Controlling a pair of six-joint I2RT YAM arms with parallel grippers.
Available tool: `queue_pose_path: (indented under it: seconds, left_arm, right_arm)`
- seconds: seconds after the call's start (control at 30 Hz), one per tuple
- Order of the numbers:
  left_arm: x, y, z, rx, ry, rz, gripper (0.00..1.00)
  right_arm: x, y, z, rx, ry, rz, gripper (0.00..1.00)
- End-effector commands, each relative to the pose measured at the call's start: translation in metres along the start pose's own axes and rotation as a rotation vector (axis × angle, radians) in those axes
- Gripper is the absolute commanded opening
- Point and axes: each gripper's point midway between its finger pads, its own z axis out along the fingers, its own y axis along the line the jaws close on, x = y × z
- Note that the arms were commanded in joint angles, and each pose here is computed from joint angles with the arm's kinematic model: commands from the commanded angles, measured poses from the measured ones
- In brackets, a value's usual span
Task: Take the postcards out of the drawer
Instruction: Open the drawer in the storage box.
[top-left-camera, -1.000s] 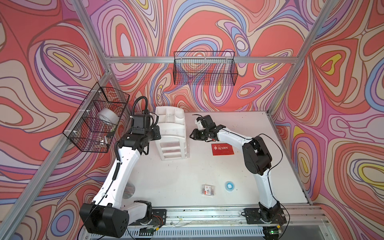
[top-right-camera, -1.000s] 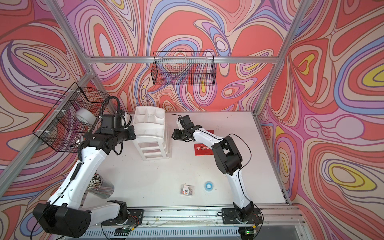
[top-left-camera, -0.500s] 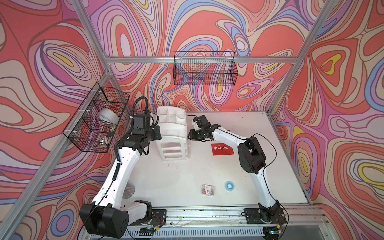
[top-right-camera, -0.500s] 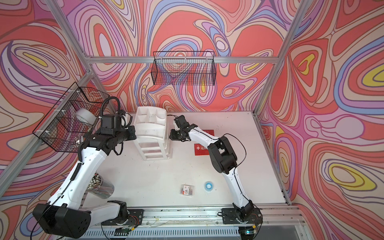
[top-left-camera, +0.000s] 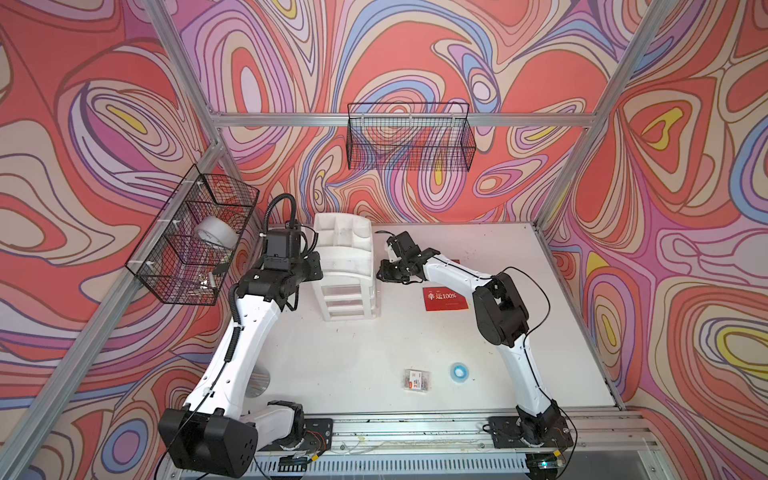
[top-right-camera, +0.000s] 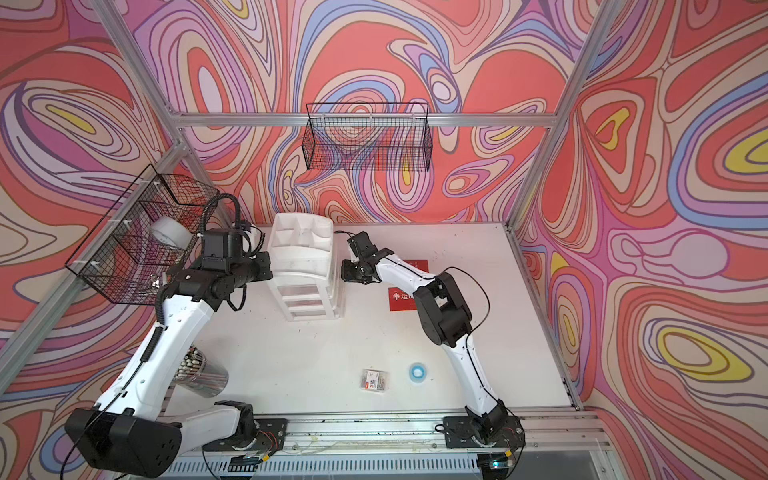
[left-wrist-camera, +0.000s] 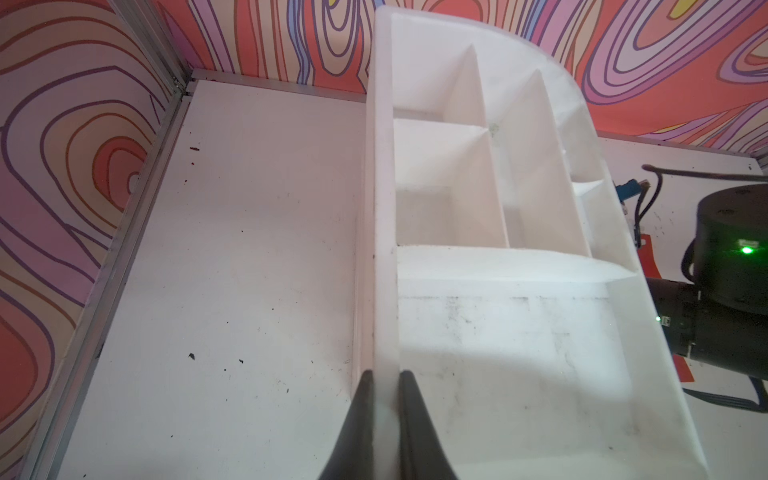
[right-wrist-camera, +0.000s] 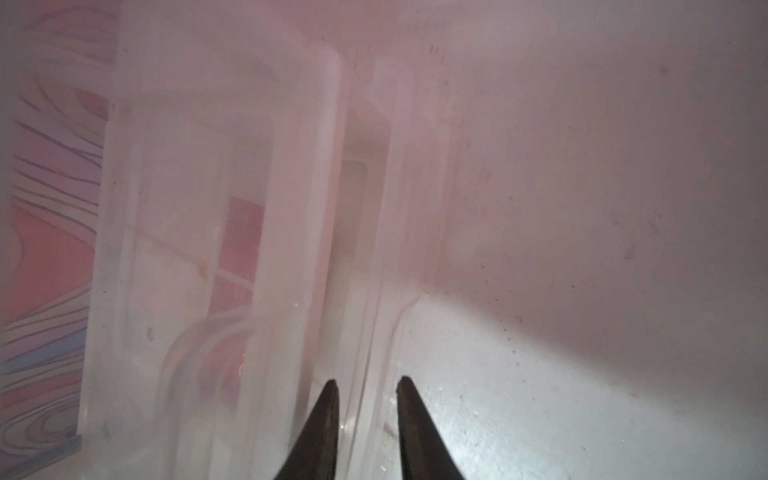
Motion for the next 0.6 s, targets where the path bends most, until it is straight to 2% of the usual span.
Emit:
queue_pose_path:
  seconds: [0.0,0.43,0.57]
  left_arm:
    - [0.0364,-0.0017,0.0037,0.025,0.129,0.026,0.0]
    - [0.0323,-0.0043,0.0016,0.038,0.112,0.018,0.0]
    - [0.0317,-0.0035,0.0,0.035,0.105,0.013,0.0]
  right_arm:
    - [0.0031,-0.0021,0.0088,0.025,0.015,0.017,0.23]
    - [0.0058,0.002,0.0137,0.112,0.021,0.024,0.21]
    - [0.0067,-0.0002,0.0171,0.127,0.024,0.032,0.17]
